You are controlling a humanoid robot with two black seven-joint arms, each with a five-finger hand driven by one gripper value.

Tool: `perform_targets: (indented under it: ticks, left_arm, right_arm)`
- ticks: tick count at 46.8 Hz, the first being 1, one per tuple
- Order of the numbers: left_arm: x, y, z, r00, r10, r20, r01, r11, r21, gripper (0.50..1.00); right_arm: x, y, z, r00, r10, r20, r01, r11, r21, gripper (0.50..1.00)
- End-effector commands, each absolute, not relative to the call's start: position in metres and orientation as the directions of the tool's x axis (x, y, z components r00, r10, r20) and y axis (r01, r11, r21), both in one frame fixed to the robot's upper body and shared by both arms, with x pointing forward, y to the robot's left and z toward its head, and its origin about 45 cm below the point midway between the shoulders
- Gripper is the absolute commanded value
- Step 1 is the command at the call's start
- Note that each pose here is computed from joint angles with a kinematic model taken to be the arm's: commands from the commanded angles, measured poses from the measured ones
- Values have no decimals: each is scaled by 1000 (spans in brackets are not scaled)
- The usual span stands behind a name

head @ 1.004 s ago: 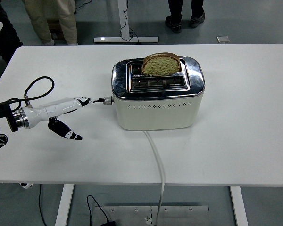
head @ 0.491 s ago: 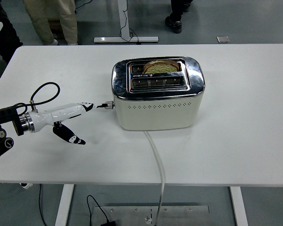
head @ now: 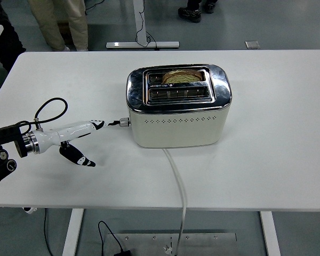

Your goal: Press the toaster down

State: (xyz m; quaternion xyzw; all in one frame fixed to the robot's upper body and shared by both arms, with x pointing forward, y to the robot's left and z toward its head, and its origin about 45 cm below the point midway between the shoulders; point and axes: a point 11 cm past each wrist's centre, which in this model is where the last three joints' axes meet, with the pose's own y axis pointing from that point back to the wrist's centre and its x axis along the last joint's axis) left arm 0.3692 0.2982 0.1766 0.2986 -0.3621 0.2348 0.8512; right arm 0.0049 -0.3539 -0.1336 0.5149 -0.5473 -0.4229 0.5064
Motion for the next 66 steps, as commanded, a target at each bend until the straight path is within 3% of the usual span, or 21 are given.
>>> perform_targets:
  ticks: [1, 31, 50, 66]
  left_arm:
    - [368, 298, 175, 630, 185, 754, -616, 711, 340, 1000]
    - [373, 307, 185, 618, 259, 742, -654, 694, 302, 1000]
    - [394, 341, 224, 539, 536, 650, -786, 598, 158, 1000]
    - [408, 364, 241, 416, 790, 449, -889, 457, 20, 1000]
  right_arm:
    - [5, -354, -134, 43, -992, 118, -136, 112, 984, 998]
    - [5, -354, -134, 43, -992, 120, -135, 113, 984, 998]
    - [5, -354, -134, 43, -992, 120, -135, 113, 984, 998]
    - [5, -354, -134, 43, -992, 118, -136, 112, 984, 998]
